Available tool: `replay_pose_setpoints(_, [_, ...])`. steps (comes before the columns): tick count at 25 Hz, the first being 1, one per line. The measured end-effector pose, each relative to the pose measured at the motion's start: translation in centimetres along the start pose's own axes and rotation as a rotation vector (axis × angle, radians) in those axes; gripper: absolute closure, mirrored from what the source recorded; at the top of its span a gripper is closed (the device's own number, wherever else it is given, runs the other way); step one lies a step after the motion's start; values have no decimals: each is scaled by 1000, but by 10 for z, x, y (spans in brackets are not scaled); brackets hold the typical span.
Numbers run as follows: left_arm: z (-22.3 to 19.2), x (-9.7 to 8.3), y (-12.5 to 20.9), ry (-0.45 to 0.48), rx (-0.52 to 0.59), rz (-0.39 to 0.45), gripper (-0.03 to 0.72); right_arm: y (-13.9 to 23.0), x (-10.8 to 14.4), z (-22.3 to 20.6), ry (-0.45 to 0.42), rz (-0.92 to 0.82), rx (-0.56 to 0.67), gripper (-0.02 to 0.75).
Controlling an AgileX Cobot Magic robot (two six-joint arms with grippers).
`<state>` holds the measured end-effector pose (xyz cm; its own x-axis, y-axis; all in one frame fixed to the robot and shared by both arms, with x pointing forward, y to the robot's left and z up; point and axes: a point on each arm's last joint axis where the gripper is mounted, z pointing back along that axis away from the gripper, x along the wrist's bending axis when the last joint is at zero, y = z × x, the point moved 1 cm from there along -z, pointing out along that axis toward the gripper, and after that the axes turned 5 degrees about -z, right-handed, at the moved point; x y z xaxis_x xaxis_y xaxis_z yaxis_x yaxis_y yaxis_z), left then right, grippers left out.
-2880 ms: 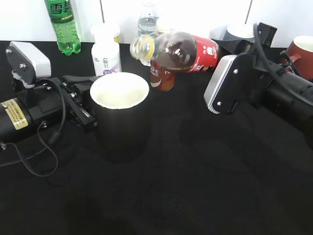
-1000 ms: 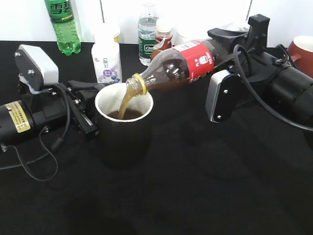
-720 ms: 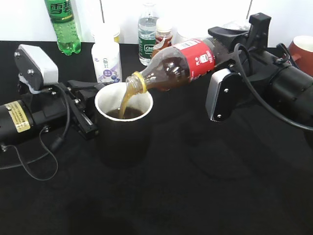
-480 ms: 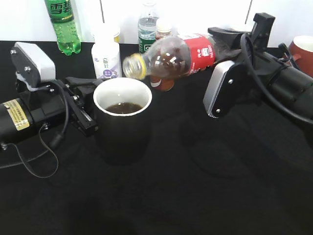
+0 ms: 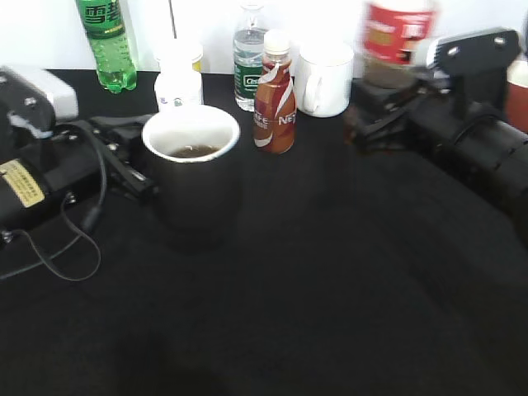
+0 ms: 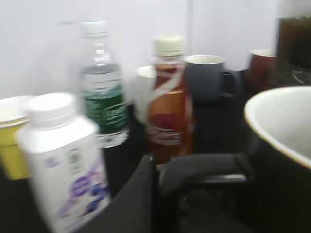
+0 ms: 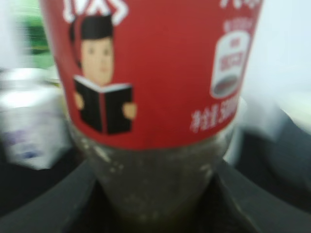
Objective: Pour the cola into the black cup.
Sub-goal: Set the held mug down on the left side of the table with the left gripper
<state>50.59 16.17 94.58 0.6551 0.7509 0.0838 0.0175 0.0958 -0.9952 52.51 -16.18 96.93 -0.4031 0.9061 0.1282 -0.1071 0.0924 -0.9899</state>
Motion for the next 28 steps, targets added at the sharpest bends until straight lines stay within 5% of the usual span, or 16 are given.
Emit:
replay_pose_setpoints(6, [23, 26, 7, -308, 43, 6, 654, 15, -28, -7, 141, -56, -57, 371])
replay_pose_setpoints(13, [50, 98, 17, -624, 60, 45, 654, 43, -38, -18, 192, 12, -26, 371])
replay_pose_setpoints(19, [-16, 148, 49, -647, 34, 39, 654, 33, -37, -27, 188, 17, -74, 371])
replay_pose_setpoints(24, [-40, 162, 71, -645, 38, 45, 631, 33, -36, -27, 183, 21, -75, 371])
replay_pose_setpoints(28, [-33, 156, 73, -639, 47, 56, 391, 33, -36, -27, 182, 22, -74, 371])
